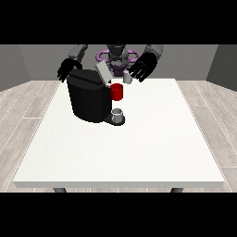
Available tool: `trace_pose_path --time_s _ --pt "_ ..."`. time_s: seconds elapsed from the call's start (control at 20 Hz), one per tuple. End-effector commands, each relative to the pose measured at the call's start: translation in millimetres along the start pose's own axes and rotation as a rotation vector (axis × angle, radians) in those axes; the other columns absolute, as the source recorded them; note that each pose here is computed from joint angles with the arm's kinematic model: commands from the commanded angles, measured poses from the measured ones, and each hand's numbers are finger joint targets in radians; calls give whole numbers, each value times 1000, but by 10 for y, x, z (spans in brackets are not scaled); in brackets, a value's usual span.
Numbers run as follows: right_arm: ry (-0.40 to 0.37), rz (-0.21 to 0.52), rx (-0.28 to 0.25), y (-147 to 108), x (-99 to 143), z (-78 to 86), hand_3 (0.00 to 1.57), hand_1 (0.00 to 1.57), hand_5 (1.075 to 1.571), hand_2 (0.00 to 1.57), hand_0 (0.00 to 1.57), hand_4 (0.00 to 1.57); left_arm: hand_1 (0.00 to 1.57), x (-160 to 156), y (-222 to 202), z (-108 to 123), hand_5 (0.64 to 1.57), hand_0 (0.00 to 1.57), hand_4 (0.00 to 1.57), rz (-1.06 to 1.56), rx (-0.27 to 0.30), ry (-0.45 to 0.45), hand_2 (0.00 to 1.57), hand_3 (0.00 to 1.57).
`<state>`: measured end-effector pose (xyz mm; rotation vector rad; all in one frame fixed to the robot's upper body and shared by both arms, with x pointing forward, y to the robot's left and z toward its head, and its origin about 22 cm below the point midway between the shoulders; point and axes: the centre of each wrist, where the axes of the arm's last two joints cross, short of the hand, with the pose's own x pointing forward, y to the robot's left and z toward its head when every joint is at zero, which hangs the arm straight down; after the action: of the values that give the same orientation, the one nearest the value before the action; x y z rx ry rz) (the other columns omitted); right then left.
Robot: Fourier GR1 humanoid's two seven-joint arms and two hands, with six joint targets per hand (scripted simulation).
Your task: Insert the coffee pod into the coffee machine and close the lid
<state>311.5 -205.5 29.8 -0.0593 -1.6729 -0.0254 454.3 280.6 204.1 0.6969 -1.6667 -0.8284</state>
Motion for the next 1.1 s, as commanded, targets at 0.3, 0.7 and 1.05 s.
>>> trace_pose_path --time_s 0.3,0.7,1.05 --pt "-89 -6 -5 57 343 -196 0 0 1571 0 0 526 1262 210 356 -92 1571 1262 494 -30 51 -54 1297 1237" --pt "-66 13 -18 -46 142 -90 0 0 1571 0 0 525 1305 332 142 -161 1571 1305 500 -17 3 -28 1326 1229" --pt "-51 -14 -8 -129 112 -69 0 0 1571 0 0 513 1206 465 -70 -209 1571 1206 504 -35 -15 -35 1261 1187"
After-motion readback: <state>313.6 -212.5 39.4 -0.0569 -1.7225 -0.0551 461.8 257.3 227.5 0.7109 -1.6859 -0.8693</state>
